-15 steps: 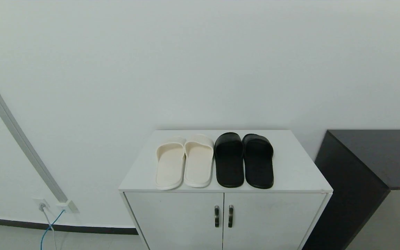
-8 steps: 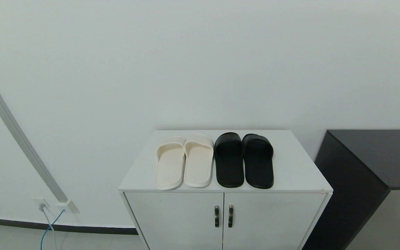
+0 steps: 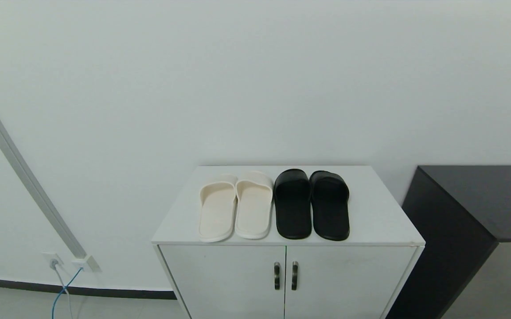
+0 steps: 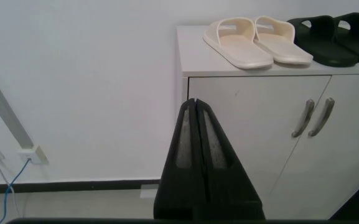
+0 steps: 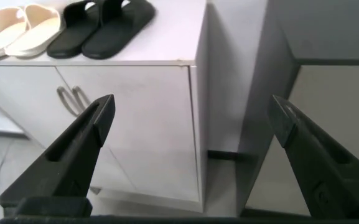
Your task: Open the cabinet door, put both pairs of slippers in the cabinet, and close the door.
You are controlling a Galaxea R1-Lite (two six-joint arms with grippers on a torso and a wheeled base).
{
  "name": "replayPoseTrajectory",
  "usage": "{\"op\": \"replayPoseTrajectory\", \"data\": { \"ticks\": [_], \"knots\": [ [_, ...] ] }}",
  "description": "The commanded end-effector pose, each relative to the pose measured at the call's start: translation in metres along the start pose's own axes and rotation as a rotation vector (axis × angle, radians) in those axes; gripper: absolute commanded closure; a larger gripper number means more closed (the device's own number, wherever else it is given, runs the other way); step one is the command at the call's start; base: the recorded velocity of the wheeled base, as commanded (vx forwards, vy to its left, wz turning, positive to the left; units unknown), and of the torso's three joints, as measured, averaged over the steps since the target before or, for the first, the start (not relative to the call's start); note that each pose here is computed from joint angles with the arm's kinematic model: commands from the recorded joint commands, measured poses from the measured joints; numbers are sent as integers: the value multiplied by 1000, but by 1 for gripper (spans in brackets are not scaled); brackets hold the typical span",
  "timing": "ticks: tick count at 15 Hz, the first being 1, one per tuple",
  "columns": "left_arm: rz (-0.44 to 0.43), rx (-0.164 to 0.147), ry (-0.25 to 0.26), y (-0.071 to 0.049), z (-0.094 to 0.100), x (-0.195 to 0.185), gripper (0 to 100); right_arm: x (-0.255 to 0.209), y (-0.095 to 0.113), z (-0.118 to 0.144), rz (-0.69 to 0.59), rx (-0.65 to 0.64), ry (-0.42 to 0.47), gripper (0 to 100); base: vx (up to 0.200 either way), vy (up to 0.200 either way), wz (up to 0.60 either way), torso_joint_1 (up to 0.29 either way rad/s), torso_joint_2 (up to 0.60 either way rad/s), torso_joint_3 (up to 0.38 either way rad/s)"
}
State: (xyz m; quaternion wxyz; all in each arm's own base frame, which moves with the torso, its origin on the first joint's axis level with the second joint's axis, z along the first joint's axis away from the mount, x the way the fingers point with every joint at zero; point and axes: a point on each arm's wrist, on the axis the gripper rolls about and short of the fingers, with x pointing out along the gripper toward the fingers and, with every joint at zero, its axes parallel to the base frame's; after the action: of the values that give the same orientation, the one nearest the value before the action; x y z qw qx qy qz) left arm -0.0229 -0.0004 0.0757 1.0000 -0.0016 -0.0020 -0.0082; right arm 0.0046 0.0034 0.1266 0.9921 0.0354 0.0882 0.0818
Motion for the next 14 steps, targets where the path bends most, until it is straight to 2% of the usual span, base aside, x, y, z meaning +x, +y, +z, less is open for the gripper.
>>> {"op": "replayPoseTrajectory", "data": {
  "ticks": [1, 4, 6, 10, 14],
  "knots": [
    [0, 0, 1, 0, 0, 0, 100, 38, -2, 19, 62, 11, 130, 0, 0, 0, 0, 0, 0, 0],
    [1, 2, 1, 0, 0, 0, 100, 74, 4, 35, 152, 8, 161, 0, 0, 0, 0, 0, 0, 0],
    [0, 0, 1, 0, 0, 0, 100, 99, 19, 46, 197, 25, 177, 0, 0, 0, 0, 0, 0, 0],
    [0, 0, 1, 0, 0, 0, 100, 120, 67, 62, 244, 52, 196, 0, 0, 0, 0, 0, 0, 0],
    [0, 0, 1, 0, 0, 0, 100, 158, 129, 72, 223, 69, 229, 0, 0, 0, 0, 0, 0, 0]
  ]
}}
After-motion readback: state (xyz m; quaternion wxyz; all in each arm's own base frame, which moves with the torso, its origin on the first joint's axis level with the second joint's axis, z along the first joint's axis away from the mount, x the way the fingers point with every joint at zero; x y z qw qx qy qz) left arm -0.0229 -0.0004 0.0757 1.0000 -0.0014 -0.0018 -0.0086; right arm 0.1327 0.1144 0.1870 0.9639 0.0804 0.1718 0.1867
